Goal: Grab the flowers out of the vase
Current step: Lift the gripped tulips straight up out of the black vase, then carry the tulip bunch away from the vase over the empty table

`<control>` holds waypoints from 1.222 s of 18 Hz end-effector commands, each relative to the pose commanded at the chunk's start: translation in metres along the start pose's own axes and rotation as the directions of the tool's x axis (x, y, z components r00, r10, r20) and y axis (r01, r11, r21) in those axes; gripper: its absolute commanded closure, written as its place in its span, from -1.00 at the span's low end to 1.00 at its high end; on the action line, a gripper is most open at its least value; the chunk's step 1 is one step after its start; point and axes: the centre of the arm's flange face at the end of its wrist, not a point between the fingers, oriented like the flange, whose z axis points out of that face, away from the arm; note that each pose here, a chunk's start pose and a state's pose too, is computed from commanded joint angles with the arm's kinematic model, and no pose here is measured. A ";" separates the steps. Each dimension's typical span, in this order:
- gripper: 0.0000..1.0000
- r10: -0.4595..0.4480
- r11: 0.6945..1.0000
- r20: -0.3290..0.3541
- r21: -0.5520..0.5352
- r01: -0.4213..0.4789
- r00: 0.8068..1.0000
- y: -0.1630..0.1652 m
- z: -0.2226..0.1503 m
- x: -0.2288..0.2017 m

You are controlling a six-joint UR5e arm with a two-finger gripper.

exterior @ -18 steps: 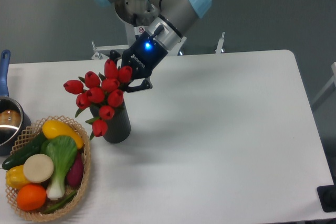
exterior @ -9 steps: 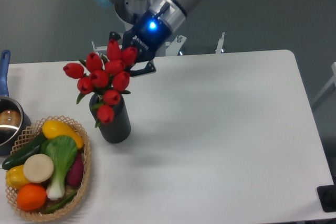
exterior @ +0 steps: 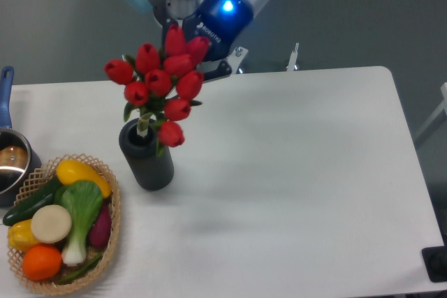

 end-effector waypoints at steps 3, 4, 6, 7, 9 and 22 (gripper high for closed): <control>1.00 0.043 0.999 0.067 0.016 -0.044 0.997 -0.014 -0.026 -0.016; 1.00 0.072 0.997 0.102 0.019 -0.074 0.992 -0.021 -0.039 -0.021; 1.00 0.134 0.991 0.179 -0.021 -0.133 0.975 -0.024 -0.058 -0.036; 1.00 0.153 0.988 0.210 -0.056 -0.144 0.966 -0.021 -0.061 -0.040; 1.00 0.171 0.981 0.263 -0.132 -0.140 0.949 -0.010 -0.062 -0.047; 1.00 0.303 0.788 0.458 -0.613 0.050 0.836 0.078 -0.080 -0.139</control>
